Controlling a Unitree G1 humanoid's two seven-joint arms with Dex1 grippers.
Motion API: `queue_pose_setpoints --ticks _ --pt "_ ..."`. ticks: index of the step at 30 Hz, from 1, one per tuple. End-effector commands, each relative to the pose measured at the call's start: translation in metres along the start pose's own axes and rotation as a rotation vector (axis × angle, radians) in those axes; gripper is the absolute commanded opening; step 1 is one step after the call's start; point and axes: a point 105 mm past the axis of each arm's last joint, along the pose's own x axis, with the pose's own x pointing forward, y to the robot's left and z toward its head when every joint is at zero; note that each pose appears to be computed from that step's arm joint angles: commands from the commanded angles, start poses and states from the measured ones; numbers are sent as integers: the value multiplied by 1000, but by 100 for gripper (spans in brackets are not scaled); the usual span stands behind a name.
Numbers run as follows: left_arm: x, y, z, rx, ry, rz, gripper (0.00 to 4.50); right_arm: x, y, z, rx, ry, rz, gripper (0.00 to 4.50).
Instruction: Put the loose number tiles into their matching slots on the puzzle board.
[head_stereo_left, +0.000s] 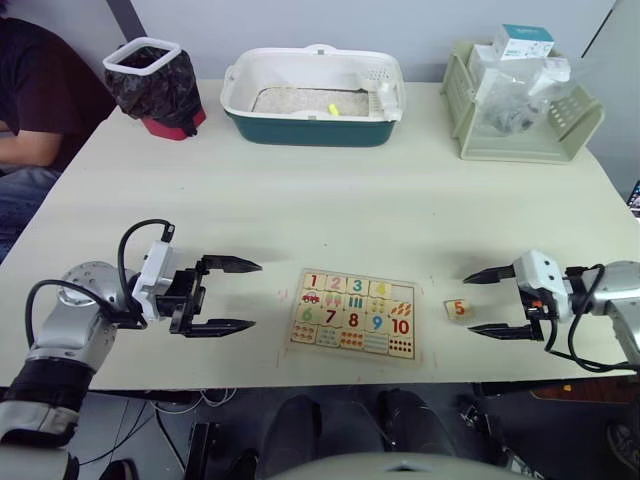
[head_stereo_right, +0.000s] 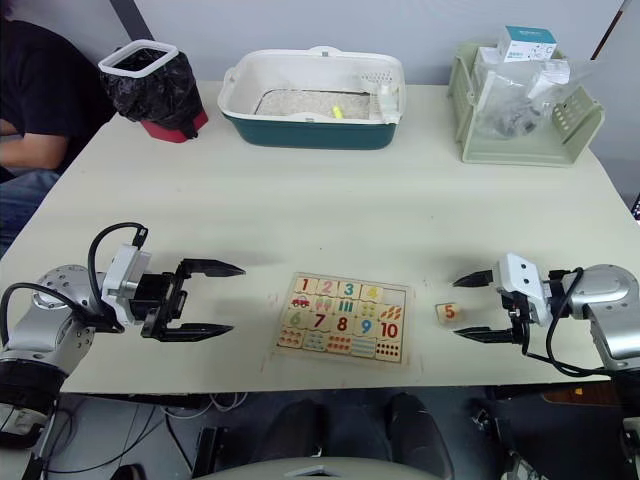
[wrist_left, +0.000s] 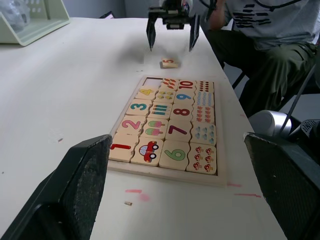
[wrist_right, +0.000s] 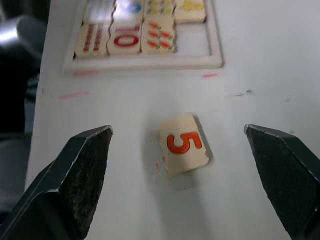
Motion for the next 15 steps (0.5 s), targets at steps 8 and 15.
queue_pose_setpoints --ticks 8,15 --pt "-1 -1 6 37 -5 -26 450 1 -8 -7 -70 68 48 444" --pt "-2 -1 5 39 -4 -22 450 6 -12 -10 -106 87 67 444"
